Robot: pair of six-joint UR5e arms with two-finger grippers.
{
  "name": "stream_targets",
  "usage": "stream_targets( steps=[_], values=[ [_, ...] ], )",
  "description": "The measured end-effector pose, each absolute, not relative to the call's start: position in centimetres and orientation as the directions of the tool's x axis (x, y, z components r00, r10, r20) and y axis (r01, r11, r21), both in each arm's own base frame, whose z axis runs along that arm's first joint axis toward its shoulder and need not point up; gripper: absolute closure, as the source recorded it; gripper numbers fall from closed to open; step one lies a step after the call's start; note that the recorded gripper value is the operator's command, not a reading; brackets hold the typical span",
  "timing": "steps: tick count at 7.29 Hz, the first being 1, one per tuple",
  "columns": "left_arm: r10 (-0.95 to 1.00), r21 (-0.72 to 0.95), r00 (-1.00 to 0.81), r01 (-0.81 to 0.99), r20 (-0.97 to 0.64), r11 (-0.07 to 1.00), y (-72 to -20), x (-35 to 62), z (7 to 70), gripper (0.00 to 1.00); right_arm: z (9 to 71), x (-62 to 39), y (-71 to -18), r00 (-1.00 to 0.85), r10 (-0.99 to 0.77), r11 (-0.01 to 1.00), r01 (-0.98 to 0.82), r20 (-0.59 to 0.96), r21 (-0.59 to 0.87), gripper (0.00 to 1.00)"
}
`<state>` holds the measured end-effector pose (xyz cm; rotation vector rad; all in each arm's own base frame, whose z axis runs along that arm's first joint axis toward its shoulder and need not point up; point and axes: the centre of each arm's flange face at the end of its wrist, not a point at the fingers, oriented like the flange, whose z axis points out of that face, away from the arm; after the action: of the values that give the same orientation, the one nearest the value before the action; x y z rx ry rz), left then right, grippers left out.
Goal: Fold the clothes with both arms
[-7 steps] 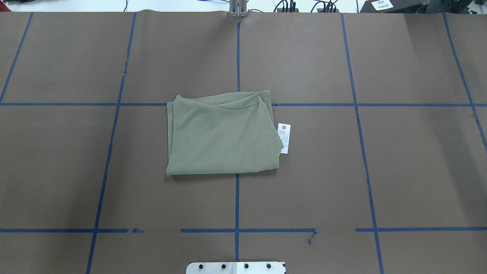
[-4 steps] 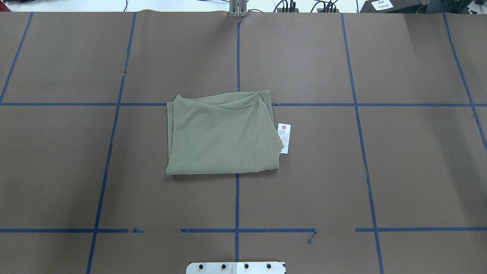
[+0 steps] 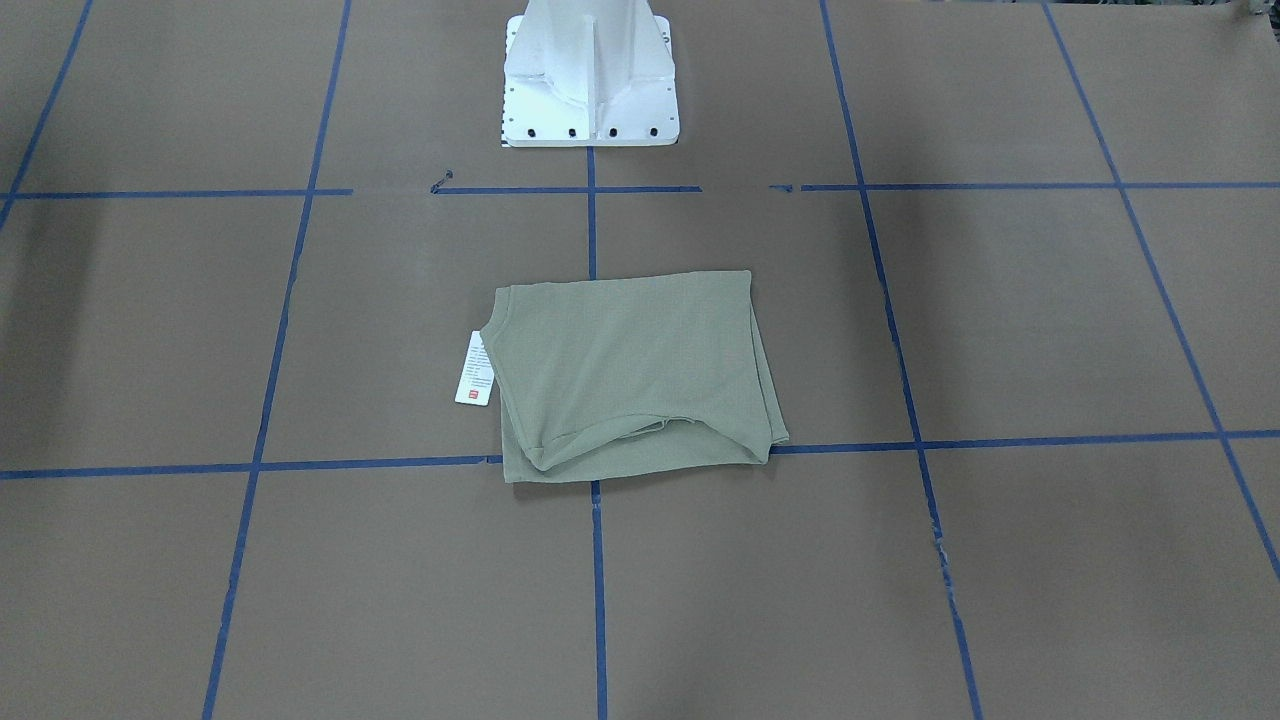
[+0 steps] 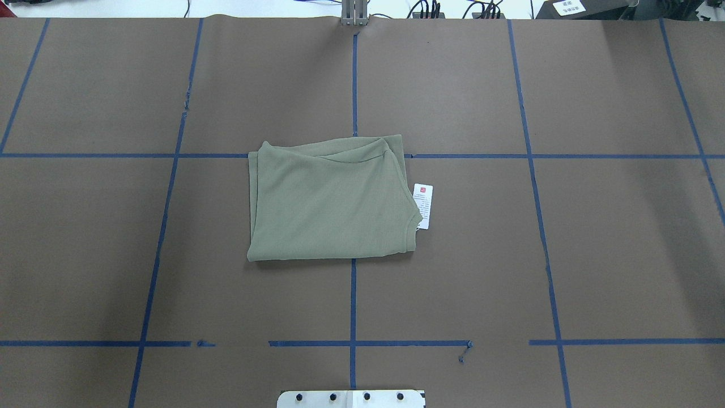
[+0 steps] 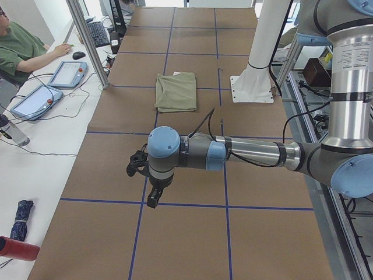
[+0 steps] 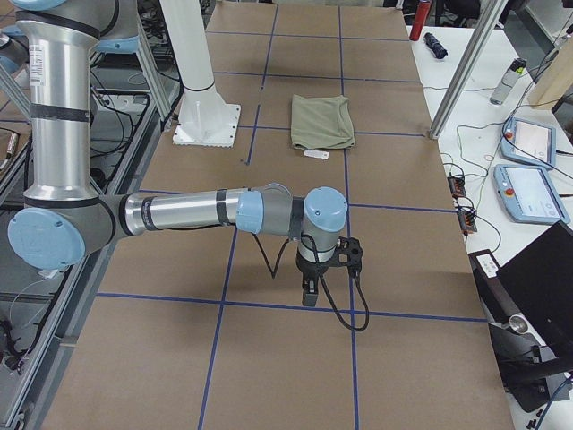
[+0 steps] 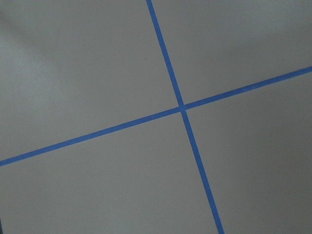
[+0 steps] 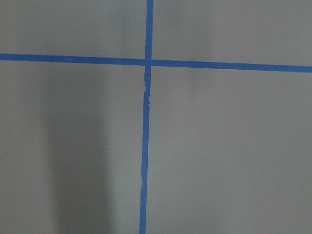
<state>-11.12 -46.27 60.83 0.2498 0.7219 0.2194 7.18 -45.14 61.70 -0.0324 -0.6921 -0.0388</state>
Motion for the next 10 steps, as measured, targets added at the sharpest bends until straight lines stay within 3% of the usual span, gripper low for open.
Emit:
stream_targets(
  steps=[10],
  values=[
    [0.289,0.311,0.732,-0.112,-0.616,0.944,-46.0,-11.1,60.1,0.0,62.7,7.0,-43.6,0.764,-0.017,0.998,0.048,0.645,-0.03,0.0]
  ],
)
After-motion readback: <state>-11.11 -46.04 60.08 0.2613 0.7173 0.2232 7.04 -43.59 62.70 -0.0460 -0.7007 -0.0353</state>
